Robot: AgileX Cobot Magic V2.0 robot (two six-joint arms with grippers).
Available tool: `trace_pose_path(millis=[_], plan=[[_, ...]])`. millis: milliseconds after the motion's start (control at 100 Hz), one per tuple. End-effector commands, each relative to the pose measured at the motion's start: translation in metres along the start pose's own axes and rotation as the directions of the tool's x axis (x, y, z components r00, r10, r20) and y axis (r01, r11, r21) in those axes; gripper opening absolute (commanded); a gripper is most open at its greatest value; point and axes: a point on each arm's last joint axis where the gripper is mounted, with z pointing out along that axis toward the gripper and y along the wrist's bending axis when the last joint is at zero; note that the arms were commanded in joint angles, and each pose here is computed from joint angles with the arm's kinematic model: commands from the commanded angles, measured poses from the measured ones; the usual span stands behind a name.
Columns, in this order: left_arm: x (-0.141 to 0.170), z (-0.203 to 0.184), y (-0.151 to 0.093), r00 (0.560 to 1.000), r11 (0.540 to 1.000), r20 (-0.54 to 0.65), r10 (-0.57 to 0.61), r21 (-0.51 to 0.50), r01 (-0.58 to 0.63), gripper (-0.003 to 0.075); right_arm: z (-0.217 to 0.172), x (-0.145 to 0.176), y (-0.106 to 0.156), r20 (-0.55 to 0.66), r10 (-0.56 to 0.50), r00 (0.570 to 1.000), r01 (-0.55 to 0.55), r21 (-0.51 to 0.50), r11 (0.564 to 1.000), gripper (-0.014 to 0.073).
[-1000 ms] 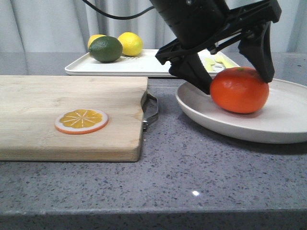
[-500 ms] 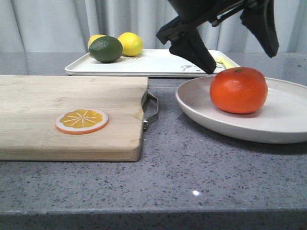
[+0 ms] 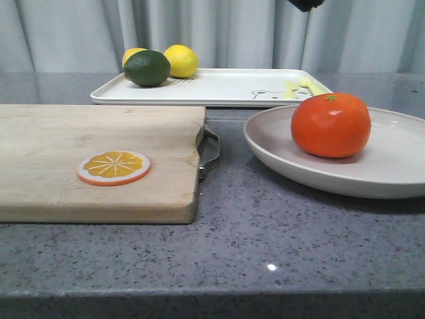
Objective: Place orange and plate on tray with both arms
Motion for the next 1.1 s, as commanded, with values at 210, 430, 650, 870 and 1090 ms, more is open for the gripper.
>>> trace_pose_path(millis=[210, 430, 650, 870, 1090], plan=[[0.039, -0.081, -0.016, 0.957, 0.999, 0.291, 0.013, -0.037, -0.002, -0.002, -0.004, -0.019, 0.0, -0.007, -0.014, 1.0, 0.014, 0.011, 1.0, -0.0057], [0.084, -0.122, -0.02, 0.917, 0.997, 0.396, 0.047, -0.074, -0.019, -0.002, 0.001, -0.027, 0.001, -0.104, -0.041, 0.994, 0.043, 0.017, 0.999, -0.0055], [0.125, -0.154, -0.022, 0.867, 0.992, 0.489, 0.097, -0.113, -0.047, -0.002, 0.016, -0.039, 0.002, -0.209, -0.072, 0.975, 0.077, 0.017, 0.997, 0.0028], [0.165, -0.173, -0.021, 0.826, 0.989, 0.549, 0.127, -0.133, -0.063, -0.002, 0.034, -0.048, 0.004, -0.296, -0.065, 0.953, 0.071, 0.01, 0.997, 0.0221], [0.199, -0.181, -0.017, 0.789, 0.988, 0.599, 0.134, -0.138, -0.063, -0.002, 0.055, -0.05, 0.017, -0.418, -0.102, 0.903, 0.085, -0.059, 0.995, 0.0281]])
